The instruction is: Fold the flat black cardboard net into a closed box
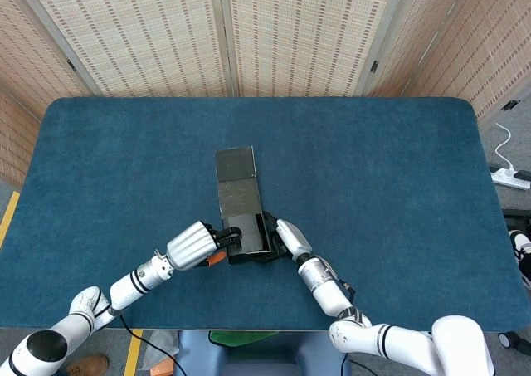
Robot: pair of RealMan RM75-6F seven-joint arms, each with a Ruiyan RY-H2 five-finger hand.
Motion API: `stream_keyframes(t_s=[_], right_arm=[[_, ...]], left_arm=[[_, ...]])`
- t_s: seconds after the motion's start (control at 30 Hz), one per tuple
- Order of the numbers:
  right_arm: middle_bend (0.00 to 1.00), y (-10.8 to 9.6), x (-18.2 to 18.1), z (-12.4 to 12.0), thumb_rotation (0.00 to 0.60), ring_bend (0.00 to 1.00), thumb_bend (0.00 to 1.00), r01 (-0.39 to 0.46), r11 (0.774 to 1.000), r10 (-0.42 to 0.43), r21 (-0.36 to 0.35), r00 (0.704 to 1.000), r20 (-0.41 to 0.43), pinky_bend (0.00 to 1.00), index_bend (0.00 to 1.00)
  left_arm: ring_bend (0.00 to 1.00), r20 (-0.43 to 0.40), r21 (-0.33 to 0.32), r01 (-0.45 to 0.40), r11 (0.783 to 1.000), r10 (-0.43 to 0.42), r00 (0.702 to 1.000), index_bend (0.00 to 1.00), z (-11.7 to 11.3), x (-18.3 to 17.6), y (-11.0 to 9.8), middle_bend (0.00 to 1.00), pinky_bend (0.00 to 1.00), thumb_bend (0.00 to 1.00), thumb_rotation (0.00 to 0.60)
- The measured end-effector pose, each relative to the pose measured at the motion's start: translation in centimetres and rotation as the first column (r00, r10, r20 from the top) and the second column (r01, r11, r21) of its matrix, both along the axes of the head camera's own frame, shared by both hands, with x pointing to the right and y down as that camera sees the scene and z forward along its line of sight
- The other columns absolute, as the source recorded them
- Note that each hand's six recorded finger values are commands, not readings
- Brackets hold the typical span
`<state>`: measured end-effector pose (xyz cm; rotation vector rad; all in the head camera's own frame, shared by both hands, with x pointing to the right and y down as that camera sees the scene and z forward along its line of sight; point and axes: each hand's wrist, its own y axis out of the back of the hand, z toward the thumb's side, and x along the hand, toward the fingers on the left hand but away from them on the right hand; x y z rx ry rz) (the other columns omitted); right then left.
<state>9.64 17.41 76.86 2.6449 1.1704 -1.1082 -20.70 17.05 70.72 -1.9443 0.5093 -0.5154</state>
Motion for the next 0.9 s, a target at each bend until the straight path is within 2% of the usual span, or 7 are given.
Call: stream_keyframes(t_s=[0.4, 0.9], right_arm=[[0.51, 0.1, -0.1, 0.1, 0.600, 0.78, 0.22, 0.043, 0.997, -0.041, 0.066, 0.998, -0.042, 1.00, 0.50], [0.50, 0.4, 0.4, 0.5, 0.600, 0.77, 0.22, 0.046, 0.997, -0.043, 0.057, 0.998, -0.056, 1.00, 0.50]], left_arm=[[0.82, 0.076, -0.013, -0.021, 1.000, 0.022, 0.997, 0.33, 1.2, -0.1, -0.2, 0.33, 0.87, 0.36, 0.600], [0.82, 0.136, -0.008, -0.061, 0.998, 0.061, 0.989, 0.46, 1.7, 0.1, 0.4, 0.44, 0.85, 0.36, 0.600]])
